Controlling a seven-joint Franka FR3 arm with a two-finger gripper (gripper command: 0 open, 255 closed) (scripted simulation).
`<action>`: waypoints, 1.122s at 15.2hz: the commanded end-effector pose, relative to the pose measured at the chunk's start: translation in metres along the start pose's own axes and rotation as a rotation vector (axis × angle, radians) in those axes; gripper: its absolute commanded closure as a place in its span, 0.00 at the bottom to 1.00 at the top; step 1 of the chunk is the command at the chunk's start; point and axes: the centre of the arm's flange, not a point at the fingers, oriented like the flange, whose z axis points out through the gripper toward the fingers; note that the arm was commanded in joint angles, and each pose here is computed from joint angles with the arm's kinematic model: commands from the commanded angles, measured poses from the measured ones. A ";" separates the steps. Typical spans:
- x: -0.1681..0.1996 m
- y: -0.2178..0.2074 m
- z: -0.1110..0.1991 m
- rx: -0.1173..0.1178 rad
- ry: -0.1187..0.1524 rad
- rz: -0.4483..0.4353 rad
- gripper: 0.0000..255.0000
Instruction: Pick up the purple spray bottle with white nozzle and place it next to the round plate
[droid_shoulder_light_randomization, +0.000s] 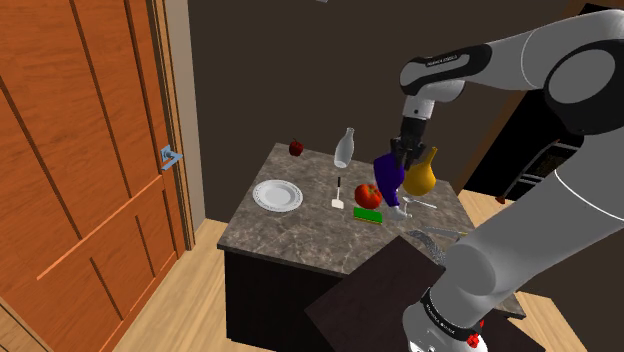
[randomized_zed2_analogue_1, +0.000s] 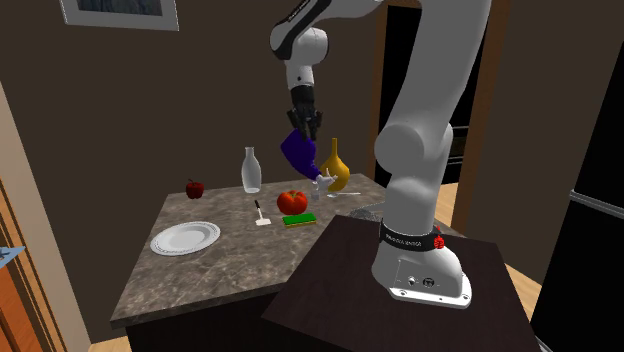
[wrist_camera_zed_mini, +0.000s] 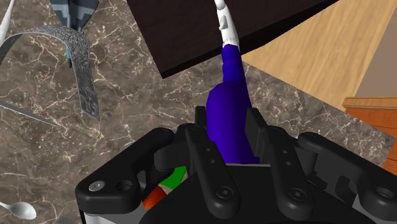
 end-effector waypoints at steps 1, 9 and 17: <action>0.005 -0.020 -0.003 0.000 0.000 0.000 1.00; 0.040 -0.120 -0.005 0.000 0.000 0.000 1.00; 0.076 -0.219 -0.007 0.000 0.000 0.000 1.00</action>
